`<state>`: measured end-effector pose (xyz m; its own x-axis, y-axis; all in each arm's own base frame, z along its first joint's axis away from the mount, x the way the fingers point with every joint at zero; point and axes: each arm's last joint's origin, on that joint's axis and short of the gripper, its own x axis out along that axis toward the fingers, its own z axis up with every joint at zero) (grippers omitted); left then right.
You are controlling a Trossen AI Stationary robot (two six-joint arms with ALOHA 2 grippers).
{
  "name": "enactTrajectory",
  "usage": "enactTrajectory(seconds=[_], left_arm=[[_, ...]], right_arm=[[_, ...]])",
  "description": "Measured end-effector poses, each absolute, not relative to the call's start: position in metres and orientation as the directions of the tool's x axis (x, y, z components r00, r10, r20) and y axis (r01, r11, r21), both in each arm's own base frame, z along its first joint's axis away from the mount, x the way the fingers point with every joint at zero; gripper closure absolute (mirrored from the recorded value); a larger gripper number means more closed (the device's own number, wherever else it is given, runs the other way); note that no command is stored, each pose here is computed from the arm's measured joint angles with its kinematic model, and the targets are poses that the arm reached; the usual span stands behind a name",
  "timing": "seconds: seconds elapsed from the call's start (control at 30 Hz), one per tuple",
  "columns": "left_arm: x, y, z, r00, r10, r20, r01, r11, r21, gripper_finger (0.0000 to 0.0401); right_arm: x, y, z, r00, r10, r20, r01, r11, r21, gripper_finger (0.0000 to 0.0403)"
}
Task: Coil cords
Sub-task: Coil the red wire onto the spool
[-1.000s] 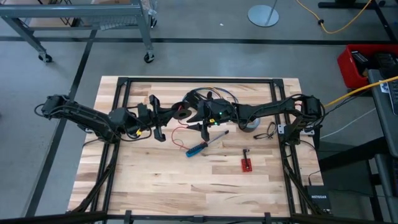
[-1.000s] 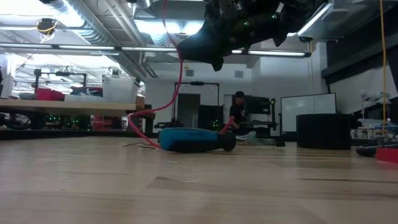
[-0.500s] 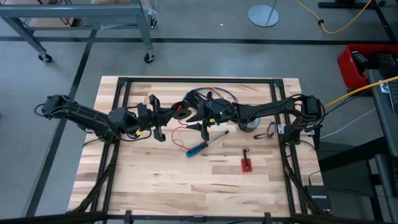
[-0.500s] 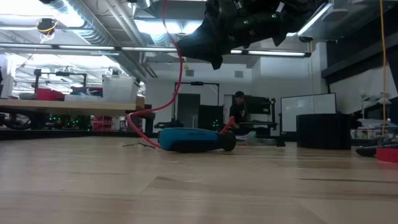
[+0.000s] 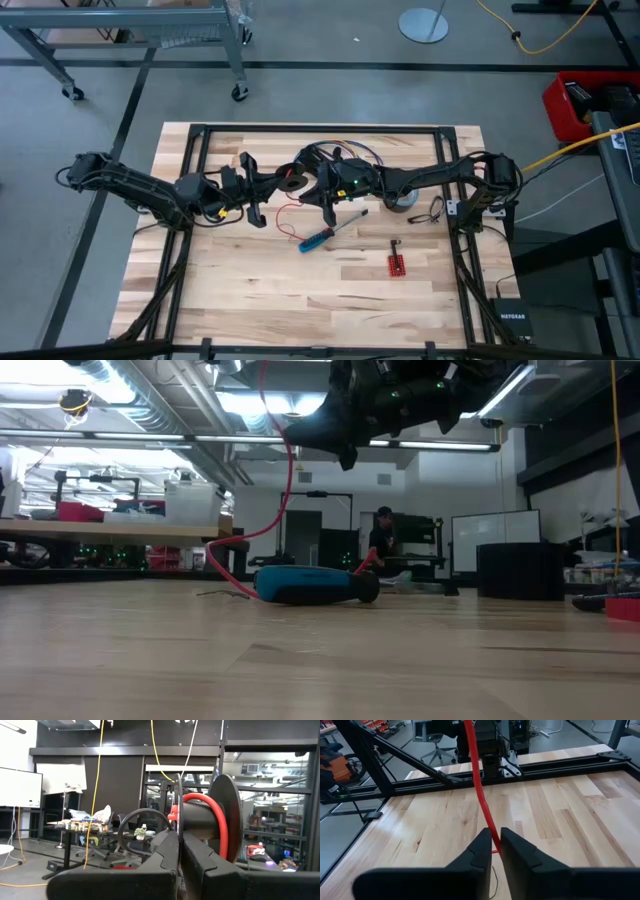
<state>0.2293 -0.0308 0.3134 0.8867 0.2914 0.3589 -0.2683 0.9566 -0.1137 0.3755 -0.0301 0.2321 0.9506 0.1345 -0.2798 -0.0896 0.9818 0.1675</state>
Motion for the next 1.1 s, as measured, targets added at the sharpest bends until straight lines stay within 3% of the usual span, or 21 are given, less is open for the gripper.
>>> enactTrajectory(seconds=[0.3,0.7,1.1], left_arm=[[0.229,-0.031,0.313,0.887,0.291,0.359,-0.268,0.957,-0.113,0.0401],[0.229,-0.031,0.313,0.887,0.291,0.358,-0.268,0.957,-0.113,0.0401],[0.23,-0.031,0.313,0.894,0.273,0.354,-0.254,0.962,-0.1,0.0401]], right_arm=[[0.376,-0.031,0.234,0.957,0.117,-0.265,-0.069,0.98,0.186,0.0353],[0.385,-0.03,0.224,0.966,0.12,-0.227,-0.068,0.972,0.225,0.0281],[0.387,-0.03,0.214,0.957,0.121,-0.263,-0.062,0.973,0.223,0.0281]])
